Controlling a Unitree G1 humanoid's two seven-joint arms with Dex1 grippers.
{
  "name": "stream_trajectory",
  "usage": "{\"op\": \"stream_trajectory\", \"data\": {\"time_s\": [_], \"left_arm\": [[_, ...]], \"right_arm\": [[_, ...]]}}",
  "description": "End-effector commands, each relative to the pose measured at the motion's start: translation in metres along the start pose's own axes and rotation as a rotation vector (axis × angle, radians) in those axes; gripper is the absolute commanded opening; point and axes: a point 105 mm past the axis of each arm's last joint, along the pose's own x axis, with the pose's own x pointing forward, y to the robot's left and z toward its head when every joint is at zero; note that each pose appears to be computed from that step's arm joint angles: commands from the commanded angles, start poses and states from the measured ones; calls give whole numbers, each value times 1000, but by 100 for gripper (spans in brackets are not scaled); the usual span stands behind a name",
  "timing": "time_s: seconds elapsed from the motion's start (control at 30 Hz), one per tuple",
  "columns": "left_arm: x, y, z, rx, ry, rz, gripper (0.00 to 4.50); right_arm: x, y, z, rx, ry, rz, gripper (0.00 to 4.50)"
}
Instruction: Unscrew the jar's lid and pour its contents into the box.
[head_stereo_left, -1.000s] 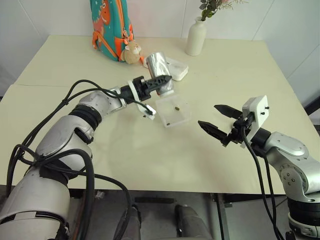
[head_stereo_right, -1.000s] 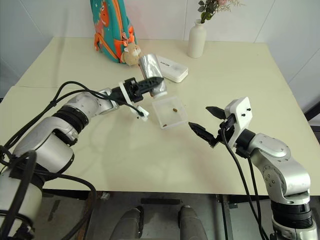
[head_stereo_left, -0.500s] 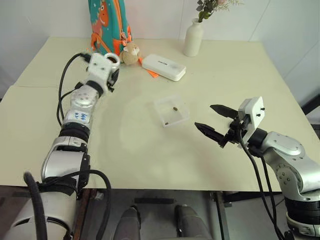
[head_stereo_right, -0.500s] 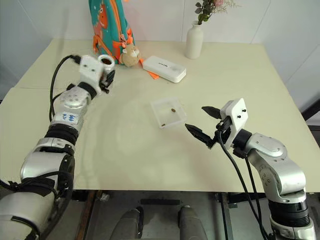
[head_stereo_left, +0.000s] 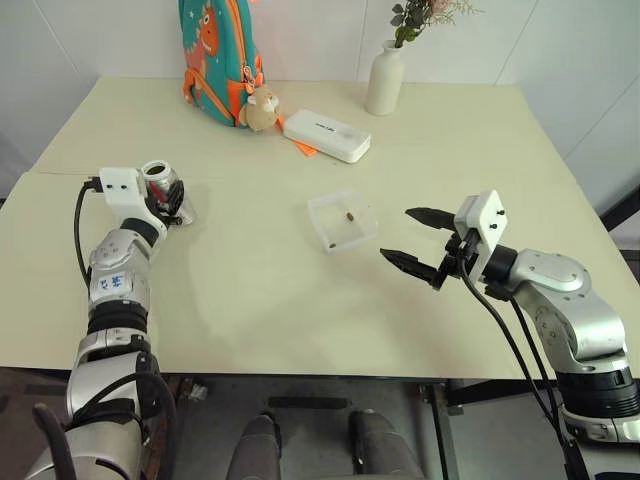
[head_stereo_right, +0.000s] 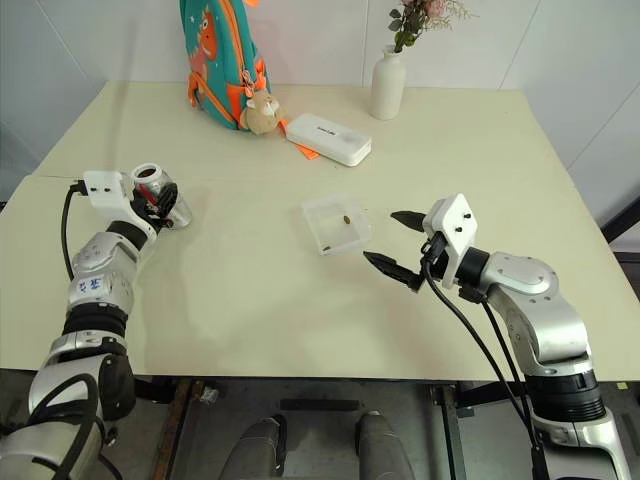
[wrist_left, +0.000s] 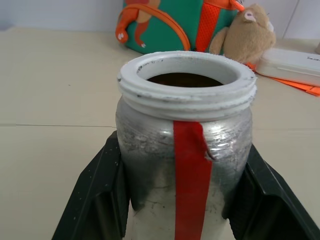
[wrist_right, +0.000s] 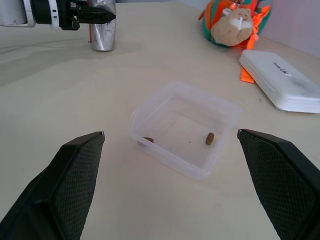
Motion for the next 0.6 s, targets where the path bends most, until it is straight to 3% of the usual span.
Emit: {"op": "stream_trajectory", "data": {"time_s": [0.03, 0.1, 0.17, 0.37, 0.6], "left_arm": [[-6, 5, 10, 4, -46, 7, 203], [-10, 6, 8, 3, -46, 4, 203], [-14, 7, 7, 1, -41, 2, 279], [-26, 5, 8, 48, -23, -24, 447], [-66, -2, 19, 179, 26, -128, 447]], "right_arm": [[2, -4, 4, -38, -20, 6, 448], [2, -5, 1, -42, -13, 7, 448], [1, -7, 0, -40, -14, 5, 450], [-2, -7, -2, -36, -15, 2, 450], [-6, -6, 2, -40, -24, 7, 450]]}}
